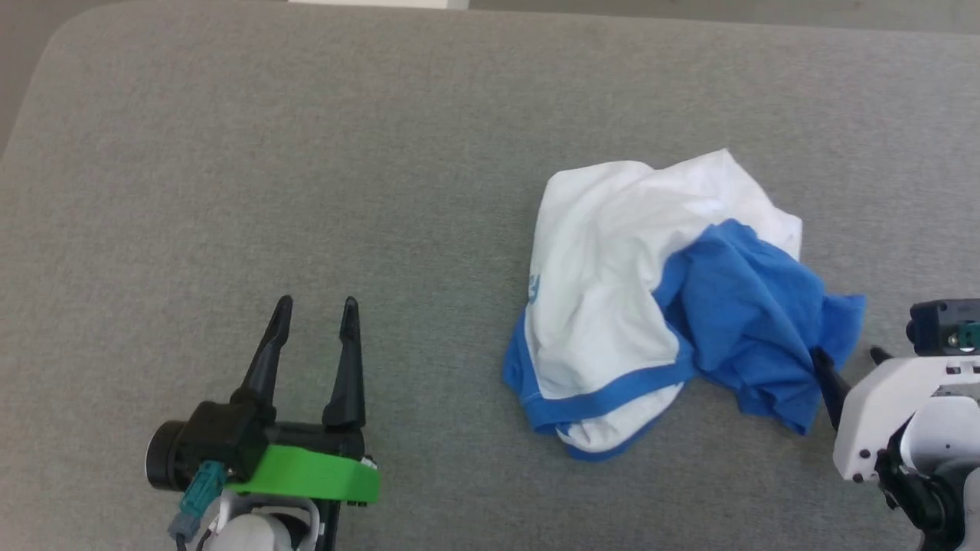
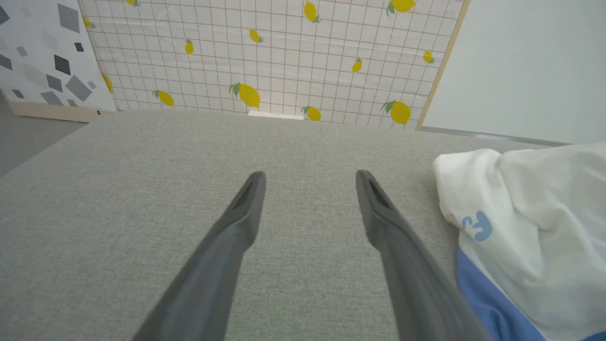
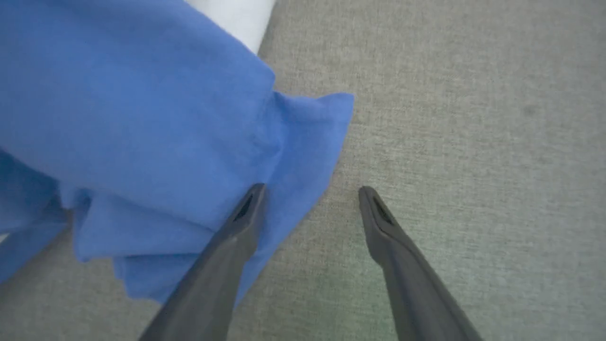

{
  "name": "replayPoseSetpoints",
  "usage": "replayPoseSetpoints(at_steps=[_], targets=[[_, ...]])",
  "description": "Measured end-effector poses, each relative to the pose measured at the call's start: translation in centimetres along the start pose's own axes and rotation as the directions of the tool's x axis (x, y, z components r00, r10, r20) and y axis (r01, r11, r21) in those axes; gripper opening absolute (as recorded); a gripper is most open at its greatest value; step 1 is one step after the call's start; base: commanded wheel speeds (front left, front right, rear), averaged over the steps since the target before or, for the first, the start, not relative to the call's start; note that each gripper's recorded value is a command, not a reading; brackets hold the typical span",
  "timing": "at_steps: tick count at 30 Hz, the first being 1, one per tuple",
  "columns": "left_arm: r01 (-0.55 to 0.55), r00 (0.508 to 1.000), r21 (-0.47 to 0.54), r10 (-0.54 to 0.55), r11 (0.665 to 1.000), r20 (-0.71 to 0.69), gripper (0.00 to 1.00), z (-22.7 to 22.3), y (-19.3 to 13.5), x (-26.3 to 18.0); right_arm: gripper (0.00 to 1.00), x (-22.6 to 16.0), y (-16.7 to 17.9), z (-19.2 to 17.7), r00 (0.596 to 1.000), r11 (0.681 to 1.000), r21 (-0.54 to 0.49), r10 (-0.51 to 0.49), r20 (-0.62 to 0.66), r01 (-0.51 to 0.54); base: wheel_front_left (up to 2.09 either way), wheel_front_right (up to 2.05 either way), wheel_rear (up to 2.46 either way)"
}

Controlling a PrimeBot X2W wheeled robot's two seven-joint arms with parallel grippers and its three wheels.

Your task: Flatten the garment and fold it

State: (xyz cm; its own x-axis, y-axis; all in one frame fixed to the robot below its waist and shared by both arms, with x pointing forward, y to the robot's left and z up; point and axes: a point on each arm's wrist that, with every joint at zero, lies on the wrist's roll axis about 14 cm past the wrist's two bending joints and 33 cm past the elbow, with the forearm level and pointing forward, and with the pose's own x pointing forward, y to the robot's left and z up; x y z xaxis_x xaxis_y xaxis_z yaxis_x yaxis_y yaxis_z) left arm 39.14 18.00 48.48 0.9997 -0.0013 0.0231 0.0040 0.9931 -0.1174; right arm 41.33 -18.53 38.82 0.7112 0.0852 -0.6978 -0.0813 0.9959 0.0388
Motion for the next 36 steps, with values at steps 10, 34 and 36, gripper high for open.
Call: replayPoseSetpoints(at_steps=[10, 34, 36], targets=[[-0.044, 0.999, 0.009, 0.044, 0.999, 0.015, 1.0, 0.5, 1.4, -0.4, 0.0, 0.9, 1.8, 0.3, 0.999, 0.999, 0.007, 0.037, 0.017, -0.037, 0.0, 0.0, 0.0], [0.008, 0.999, 0.016, -0.008, 1.0, 0.039, 1.0, 1.3, -0.2, -0.9, 0.0, -9.6, -18.6, -2.0, 0.834, 0.834, 0.017, -0.552, 0.007, 0.552, 0.0, 0.0, 0.0], [0.011, 0.999, 0.021, -0.012, 1.0, 0.036, 1.0, 1.3, -0.1, -1.0, 0.17, -9.4, -18.5, -3.8, 0.831, 0.831, 0.015, -0.555, -0.033, 0.556, 0.0, 0.0, 0.0]])
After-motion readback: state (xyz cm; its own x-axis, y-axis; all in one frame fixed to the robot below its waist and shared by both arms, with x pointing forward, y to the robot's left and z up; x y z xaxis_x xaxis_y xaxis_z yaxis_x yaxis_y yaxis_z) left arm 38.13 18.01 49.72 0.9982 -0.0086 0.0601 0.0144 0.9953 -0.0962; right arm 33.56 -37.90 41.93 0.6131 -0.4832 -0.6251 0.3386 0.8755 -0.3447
